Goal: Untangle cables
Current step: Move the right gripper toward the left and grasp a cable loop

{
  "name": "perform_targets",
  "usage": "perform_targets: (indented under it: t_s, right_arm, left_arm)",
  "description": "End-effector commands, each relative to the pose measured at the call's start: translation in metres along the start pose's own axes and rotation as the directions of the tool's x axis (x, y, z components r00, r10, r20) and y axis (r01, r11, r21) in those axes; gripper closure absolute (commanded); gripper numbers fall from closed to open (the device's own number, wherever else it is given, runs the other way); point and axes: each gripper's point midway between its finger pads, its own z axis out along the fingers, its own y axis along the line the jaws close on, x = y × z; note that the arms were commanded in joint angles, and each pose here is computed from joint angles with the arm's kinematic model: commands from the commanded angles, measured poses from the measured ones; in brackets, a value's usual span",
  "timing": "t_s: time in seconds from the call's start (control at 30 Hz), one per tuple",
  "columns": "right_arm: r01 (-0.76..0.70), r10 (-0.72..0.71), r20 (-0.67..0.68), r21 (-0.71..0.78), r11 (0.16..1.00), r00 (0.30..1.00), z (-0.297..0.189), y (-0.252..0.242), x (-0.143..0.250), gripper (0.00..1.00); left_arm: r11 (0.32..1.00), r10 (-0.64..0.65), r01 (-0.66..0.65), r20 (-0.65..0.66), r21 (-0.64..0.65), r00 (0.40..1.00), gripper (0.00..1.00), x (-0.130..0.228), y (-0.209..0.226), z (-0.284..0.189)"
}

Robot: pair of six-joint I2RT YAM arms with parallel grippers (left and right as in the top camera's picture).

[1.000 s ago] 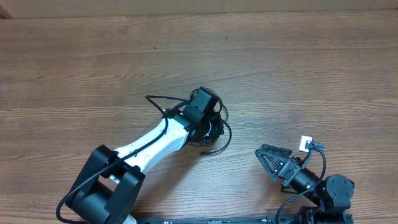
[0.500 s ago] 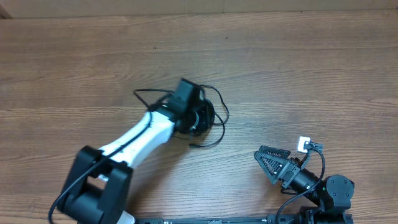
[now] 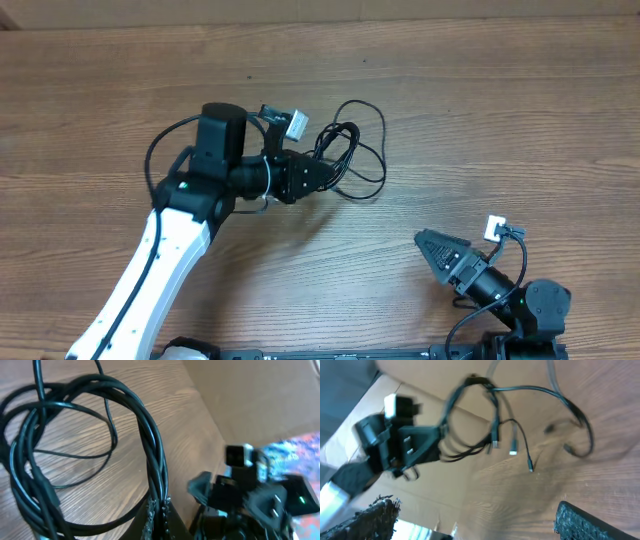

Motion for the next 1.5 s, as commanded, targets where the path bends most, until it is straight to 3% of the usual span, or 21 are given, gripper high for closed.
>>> perform_targets:
  t_s: [0.0, 0.23, 0.43, 0.7, 0.9, 1.03, 1.2, 1.3, 1.47]
  right_arm:
    - [-0.094, 0.093, 0.025, 0.034, 0.995, 0.995, -0.001, 0.015, -0.014, 0.01]
    - [-0.116, 0.123, -0.027, 0.176, 0.978, 0.992, 0.006, 0.027, -0.031, 0.09]
    - [-0.195, 0.232, -0.089, 0.303, 0.933, 0.969, 0.017, 0.029, -0.043, 0.2]
    - [-0.153, 0.221, -0.254, 0.26, 0.953, 0.942, 0.045, 0.04, -0.017, 0.29]
    - [-0.101, 0.146, -0.262, 0.178, 0.979, 0.954, 0.057, 0.057, -0.022, 0.29]
    - [-0.137, 0.176, -0.239, 0.172, 0.975, 0.955, 0.063, 0.059, -0.028, 0.29]
    - [-0.22, 0.273, -0.225, 0.233, 0.947, 0.935, 0.069, 0.044, -0.027, 0.3]
    - [-0.23, 0.289, -0.247, 0.242, 0.943, 0.925, 0.078, 0.038, -0.023, 0.37]
    - [-0.228, 0.275, -0.263, 0.193, 0.954, 0.925, 0.091, 0.048, -0.024, 0.38]
  left_arm:
    - [0.986, 0.152, -0.154, 0.038, 0.06, 0.988, 0.96, -0.007, -0.033, -0.019]
    - [0.981, 0.19, -0.188, -0.029, 0.053, 0.981, 0.96, 0.014, -0.03, -0.021]
    - [0.978, 0.194, -0.189, -0.048, 0.092, 0.98, 0.96, 0.021, -0.035, -0.021]
    - [0.965, 0.203, -0.19, -0.055, 0.183, 0.978, 0.96, 0.026, -0.05, -0.023]
    - [0.958, 0.234, -0.216, -0.078, 0.187, 0.969, 0.96, 0.036, -0.049, -0.024]
    - [0.95, 0.264, -0.242, -0.091, 0.197, 0.96, 0.96, 0.042, -0.049, -0.025]
    - [0.895, 0.344, -0.313, -0.045, 0.318, 0.938, 0.96, 0.044, -0.069, -0.03]
    - [0.871, 0.384, -0.351, -0.031, 0.344, 0.923, 0.96, 0.046, -0.074, -0.03]
    - [0.855, 0.411, -0.372, -0.034, 0.362, 0.911, 0.96, 0.05, -0.079, -0.027]
